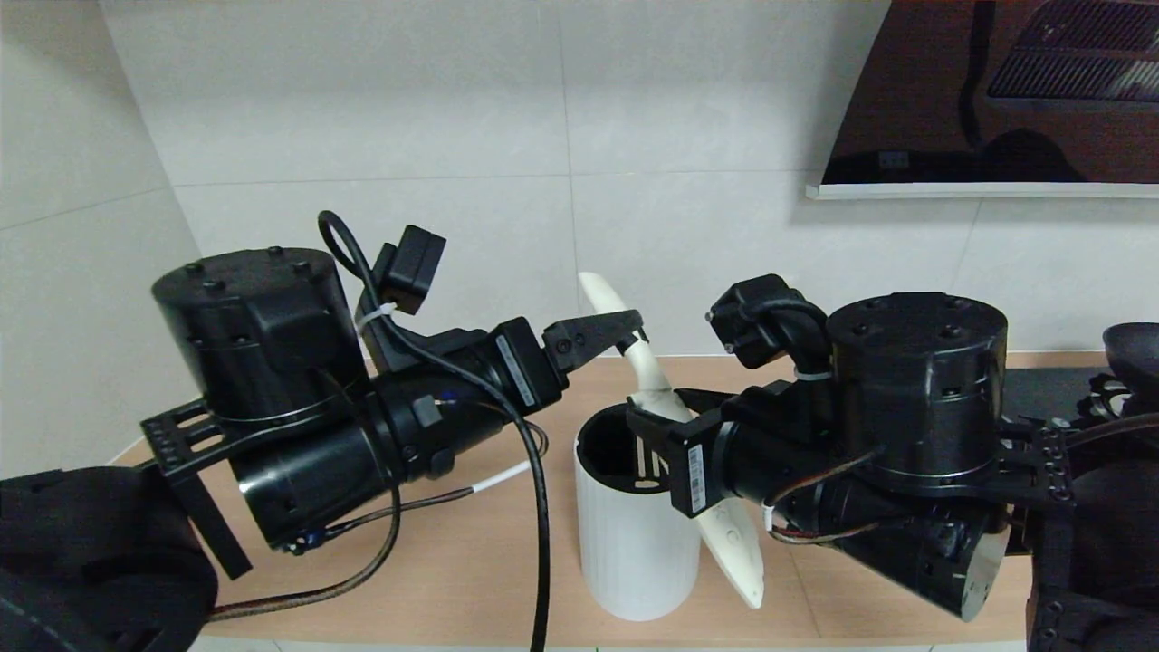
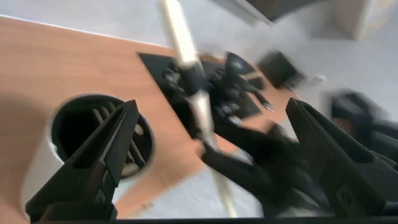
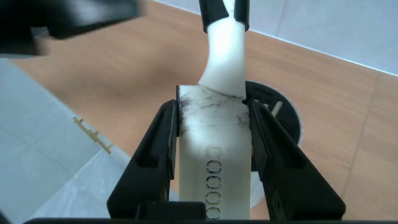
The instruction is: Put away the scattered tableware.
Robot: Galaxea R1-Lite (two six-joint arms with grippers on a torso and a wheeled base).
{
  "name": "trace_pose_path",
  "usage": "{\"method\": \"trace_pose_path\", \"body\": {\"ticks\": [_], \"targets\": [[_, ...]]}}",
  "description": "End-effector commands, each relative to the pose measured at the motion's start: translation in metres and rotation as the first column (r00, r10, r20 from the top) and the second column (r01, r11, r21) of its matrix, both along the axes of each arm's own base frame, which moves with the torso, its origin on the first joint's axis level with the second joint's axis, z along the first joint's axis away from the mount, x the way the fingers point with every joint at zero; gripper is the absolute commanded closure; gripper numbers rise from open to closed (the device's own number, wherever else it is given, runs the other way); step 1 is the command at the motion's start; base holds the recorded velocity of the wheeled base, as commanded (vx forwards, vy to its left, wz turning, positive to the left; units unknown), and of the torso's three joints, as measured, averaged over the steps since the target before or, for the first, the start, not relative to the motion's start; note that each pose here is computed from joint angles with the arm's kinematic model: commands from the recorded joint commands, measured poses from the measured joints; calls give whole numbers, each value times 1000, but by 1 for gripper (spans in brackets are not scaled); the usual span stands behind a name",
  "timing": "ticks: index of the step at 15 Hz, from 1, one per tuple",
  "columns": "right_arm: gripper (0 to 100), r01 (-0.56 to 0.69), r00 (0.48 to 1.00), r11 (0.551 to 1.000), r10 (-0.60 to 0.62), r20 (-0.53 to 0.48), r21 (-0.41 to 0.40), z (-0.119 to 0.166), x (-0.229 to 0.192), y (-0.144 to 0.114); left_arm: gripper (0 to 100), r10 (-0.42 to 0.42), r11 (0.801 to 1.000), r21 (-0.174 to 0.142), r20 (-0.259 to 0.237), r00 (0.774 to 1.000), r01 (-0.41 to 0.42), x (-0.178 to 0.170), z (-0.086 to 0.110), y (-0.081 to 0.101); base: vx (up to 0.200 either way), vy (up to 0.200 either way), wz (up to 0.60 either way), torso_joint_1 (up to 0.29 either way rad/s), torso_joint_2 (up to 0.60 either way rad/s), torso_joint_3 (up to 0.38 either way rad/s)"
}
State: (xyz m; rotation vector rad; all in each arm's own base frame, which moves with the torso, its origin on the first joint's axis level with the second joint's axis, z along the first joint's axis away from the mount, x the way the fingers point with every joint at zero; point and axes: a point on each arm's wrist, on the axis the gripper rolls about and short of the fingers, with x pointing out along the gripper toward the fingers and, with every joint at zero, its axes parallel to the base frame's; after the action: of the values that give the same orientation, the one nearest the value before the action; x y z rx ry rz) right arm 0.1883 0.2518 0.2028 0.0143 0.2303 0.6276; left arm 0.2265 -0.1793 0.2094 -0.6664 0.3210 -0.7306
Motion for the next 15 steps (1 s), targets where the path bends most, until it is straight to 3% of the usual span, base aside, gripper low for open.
{"method": "trace_pose_path", "body": {"ticks": [1,8,11,15], "targets": [[100,-18,1000,1000,17,-7,-7,-3,-4,3,0,-5,1000,23,-29,1000,6,6,-12,-7,0,0,0,0,0,0],[100,-44,999,999,44,-18,-12,-7,-11,8,0,-2,1000,27,-36,999,3,9,-19,-12,0,0,0,0,0,0],[100,-56,998,998,56,-16,-7,-7,-15,10,0,17,1000,9,-9,1000,-17,10,-16,-13,0,0,0,0,0,0],[100,-74,997,997,74,-22,-3,-9,-20,13,0,20,1000,7,-7,1000,-20,10,-16,-13,0,0,0,0,0,0]]}}
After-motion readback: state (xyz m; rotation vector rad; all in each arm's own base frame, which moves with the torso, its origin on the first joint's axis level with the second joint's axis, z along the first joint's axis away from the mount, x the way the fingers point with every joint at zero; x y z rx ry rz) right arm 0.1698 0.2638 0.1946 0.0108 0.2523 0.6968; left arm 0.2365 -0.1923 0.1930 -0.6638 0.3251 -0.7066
